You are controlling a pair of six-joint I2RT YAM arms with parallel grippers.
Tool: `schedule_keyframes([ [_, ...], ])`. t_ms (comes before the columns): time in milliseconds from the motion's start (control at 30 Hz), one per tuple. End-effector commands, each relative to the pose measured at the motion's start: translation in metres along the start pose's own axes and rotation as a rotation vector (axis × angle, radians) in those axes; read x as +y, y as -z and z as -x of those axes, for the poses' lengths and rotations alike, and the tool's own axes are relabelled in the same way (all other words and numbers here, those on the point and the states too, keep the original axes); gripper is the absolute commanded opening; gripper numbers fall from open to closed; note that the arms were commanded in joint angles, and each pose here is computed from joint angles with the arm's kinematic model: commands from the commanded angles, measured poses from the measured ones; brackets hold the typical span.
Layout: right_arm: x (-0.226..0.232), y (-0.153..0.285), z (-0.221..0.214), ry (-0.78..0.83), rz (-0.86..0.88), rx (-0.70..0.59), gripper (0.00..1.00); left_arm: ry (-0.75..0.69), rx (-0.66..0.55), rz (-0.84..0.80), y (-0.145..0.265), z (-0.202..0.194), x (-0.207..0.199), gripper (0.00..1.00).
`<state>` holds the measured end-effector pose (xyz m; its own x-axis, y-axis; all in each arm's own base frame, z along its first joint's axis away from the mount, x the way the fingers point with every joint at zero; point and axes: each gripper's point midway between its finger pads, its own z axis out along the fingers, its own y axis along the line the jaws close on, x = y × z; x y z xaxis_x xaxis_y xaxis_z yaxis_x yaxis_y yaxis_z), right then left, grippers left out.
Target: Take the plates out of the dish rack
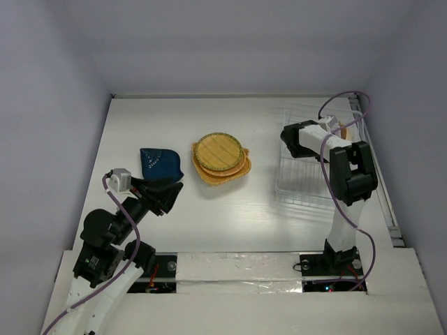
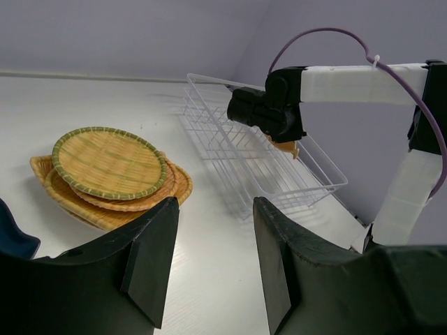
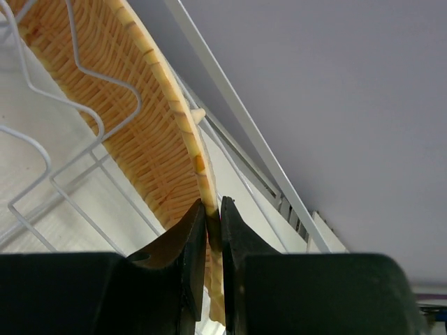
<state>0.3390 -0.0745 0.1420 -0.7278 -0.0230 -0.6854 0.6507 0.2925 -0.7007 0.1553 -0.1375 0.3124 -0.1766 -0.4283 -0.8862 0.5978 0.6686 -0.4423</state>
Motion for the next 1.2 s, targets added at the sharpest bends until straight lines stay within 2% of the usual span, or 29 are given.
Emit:
schedule_keyframes([
  [0,-0.042,0.005,0.052,-0.191,-0.067,-0.150,0.00,-0.011,-0.035,-0.021,-0.001,0.013,-0.007,0.44],
  [200,-0.074,0.016,0.084,-0.293,-0.056,-0.179,0.00,-0.009,-0.027,-0.019,-0.003,0.012,-0.006,0.44],
  [433,-0.079,0.019,0.101,-0.319,-0.056,-0.184,0.00,-0.007,-0.014,-0.017,-0.005,0.009,-0.005,0.44],
  [533,-0.071,0.018,0.099,-0.332,-0.054,-0.183,0.00,-0.006,-0.010,-0.015,-0.006,0.008,-0.005,0.44],
  [933,-0.002,0.008,0.049,-0.209,-0.037,-0.135,0.00,-0.002,0.000,-0.009,-0.008,0.006,-0.003,0.44],
  [967,0.003,0.008,0.044,-0.201,-0.017,-0.106,0.00,-0.002,0.001,-0.011,-0.008,0.006,-0.004,0.44],
  [1000,0.026,0.010,0.052,-0.329,0.037,-0.092,0.00,-0.002,0.006,-0.010,-0.009,0.005,-0.003,0.44],
  [1033,0.016,0.011,0.043,-0.168,0.090,-0.080,0.00,-0.002,0.004,-0.010,-0.009,0.005,-0.003,0.44],
  [1067,0.042,0.017,0.039,-0.215,0.290,-0.018,0.00,-0.001,0.008,-0.010,-0.010,0.004,-0.003,0.44],
  [1100,0.051,0.021,0.045,-0.290,0.430,-0.016,0.00,0.000,0.013,-0.008,-0.011,0.003,-0.002,0.44],
  [1133,0.053,0.026,0.070,-0.422,0.550,-0.061,0.00,0.000,0.016,-0.008,-0.011,0.002,-0.002,0.44],
  [1167,0.039,0.035,0.073,-0.490,0.608,-0.066,0.00,0.001,0.020,-0.005,-0.012,0.002,-0.001,0.43],
])
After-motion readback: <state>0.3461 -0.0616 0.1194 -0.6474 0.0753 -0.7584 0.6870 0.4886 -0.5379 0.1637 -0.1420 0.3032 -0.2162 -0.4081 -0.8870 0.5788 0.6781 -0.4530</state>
